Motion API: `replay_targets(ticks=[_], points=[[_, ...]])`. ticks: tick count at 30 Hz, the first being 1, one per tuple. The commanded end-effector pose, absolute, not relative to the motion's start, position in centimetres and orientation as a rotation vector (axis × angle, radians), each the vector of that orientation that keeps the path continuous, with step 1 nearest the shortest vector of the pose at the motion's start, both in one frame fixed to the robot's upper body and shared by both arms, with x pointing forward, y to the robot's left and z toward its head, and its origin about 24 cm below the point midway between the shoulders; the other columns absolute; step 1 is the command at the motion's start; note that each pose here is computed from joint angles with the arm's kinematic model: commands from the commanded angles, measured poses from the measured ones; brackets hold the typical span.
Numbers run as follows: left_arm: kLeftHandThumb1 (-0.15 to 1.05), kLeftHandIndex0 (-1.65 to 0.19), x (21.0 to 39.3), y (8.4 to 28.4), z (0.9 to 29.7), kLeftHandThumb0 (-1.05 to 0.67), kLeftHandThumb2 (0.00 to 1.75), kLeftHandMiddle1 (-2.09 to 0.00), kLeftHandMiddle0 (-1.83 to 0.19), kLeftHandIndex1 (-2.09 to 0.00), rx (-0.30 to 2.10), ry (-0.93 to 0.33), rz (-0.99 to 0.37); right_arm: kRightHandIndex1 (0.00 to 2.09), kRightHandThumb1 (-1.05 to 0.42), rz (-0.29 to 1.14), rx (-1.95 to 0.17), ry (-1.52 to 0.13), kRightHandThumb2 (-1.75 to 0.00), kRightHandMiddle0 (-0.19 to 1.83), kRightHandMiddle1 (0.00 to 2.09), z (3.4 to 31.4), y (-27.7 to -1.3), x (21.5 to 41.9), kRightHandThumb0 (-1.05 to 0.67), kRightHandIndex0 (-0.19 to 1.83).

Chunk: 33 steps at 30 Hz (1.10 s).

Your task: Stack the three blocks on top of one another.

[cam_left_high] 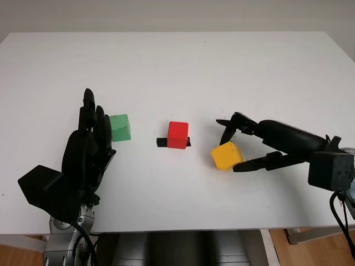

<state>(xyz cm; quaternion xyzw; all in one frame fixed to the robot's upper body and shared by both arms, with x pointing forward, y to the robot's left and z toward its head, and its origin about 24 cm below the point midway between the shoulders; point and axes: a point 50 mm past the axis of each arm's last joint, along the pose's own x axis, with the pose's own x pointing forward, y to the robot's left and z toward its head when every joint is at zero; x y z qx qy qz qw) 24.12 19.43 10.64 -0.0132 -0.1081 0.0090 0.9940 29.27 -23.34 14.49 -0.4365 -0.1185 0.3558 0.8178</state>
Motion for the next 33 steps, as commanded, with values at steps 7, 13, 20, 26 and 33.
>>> replay_targets(ticks=[7, 13, 20, 26, 33], points=[[1.05, 0.19, 24.0, 19.4, 10.8, -0.78, 0.58, -0.03, 0.19, -0.02, -0.028, -0.217, 0.023, 0.06, -1.05, 0.663, -0.885, -0.372, -0.15, -0.13, 1.70, 17.4, -22.7, 29.1, -0.51, 0.14], [1.05, 0.19, 24.0, 19.4, 10.8, -0.79, 0.57, -0.02, 0.19, -0.01, -0.030, -0.217, 0.021, 0.06, -1.05, 0.630, -0.690, -0.394, -0.12, -0.04, 1.63, 17.7, -21.4, 29.7, -0.50, 0.16], [1.05, 0.19, 24.1, 19.3, 10.7, -0.79, 0.58, -0.02, 0.19, -0.01, -0.035, -0.218, 0.016, 0.05, -1.05, 0.619, -0.448, -0.398, -0.13, -0.01, 1.70, 17.1, -18.2, 31.4, -0.53, 0.14], [1.05, 0.19, 24.0, 19.3, 10.7, -0.79, 0.57, -0.02, 0.19, -0.01, -0.033, -0.219, 0.024, 0.07, -1.04, 0.609, -0.385, -0.406, -0.08, 0.06, 1.80, 16.7, -14.9, 33.3, -0.54, 0.17], [1.05, 0.19, 23.8, 19.4, 10.6, -0.79, 0.57, -0.01, 0.19, -0.01, -0.033, -0.222, 0.026, 0.09, -0.99, 0.600, -0.318, -0.329, -0.04, 0.22, 1.83, 15.5, -12.3, 35.3, -0.56, 0.23]])
